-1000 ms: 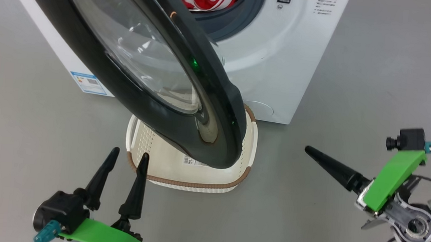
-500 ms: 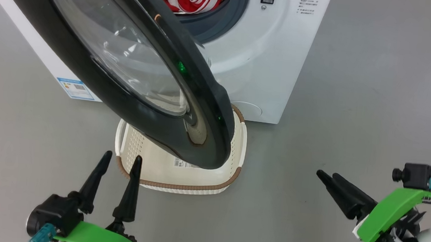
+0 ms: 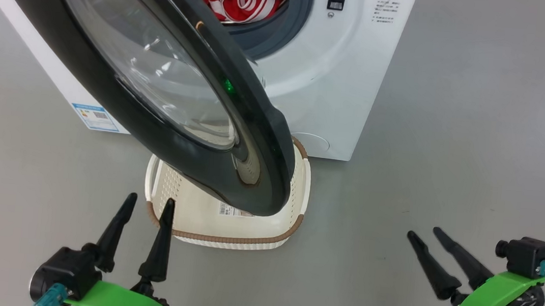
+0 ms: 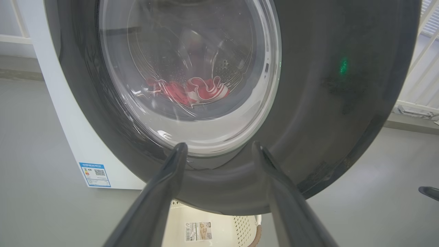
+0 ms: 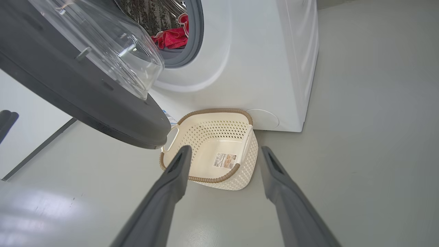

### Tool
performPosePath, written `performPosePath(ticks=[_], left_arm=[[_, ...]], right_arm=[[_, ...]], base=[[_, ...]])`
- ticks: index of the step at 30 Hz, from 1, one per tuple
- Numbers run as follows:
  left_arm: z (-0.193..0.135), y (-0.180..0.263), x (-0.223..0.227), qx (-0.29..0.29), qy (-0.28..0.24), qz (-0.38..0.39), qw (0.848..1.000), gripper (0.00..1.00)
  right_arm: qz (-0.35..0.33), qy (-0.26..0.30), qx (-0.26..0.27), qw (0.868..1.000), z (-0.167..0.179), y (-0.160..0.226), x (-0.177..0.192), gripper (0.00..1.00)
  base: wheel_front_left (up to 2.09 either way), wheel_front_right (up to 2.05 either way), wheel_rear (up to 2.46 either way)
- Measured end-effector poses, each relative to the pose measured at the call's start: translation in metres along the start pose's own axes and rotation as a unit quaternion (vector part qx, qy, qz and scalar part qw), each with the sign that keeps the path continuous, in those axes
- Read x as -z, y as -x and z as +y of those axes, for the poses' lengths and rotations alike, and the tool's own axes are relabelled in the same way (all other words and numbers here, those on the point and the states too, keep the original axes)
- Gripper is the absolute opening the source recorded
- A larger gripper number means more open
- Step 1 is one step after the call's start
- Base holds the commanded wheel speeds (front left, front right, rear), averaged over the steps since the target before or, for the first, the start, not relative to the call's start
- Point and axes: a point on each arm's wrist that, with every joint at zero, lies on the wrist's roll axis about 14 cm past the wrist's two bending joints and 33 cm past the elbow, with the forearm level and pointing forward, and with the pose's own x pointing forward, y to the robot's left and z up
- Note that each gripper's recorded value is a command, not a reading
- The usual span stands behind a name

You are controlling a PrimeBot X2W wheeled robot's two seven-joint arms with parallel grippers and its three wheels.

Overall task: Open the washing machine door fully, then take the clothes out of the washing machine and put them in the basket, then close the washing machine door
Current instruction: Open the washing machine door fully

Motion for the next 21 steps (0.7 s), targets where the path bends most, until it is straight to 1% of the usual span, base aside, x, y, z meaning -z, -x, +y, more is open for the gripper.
performPosePath(ticks=[2,6,9,11,17,21], left_arm=[[0.0,0.0,0.0,-0.001,0.0,0.001,1.0,1.0],[0.0,0.0,0.0,0.0,0.001,0.0,1.0,1.0],[0.0,0.0,-0.001,0.002,0.001,-0.001,1.0,1.0],[0.0,0.0,-0.001,0.002,0.001,-0.002,1.0,1.0],[0.002,0.003,-0.001,-0.001,0.001,-0.001,1.0,1.0],[0.003,0.005,-0.001,-0.003,0.0,-0.001,1.0,1.0]], right_arm=[[-0.016,0.015,0.004,1.0,-0.003,-0.001,-0.01,1.0],[-0.087,0.051,0.015,0.995,-0.005,-0.003,-0.048,1.0],[-0.107,0.069,0.029,0.991,-0.007,0.006,-0.048,1.0],[-0.119,0.071,0.042,0.989,-0.009,0.013,-0.047,1.0],[-0.169,0.104,0.077,0.977,-0.013,0.028,-0.063,1.0],[-0.193,0.106,0.101,0.97,-0.017,0.038,-0.069,1.0]], base=[[0.0,0.0,0.0],[0.0,0.0,0.0],[0.0,0.0,0.0],[0.0,0.0,0.0],[0.0,0.0,0.0],[0.0,0.0,0.0]])
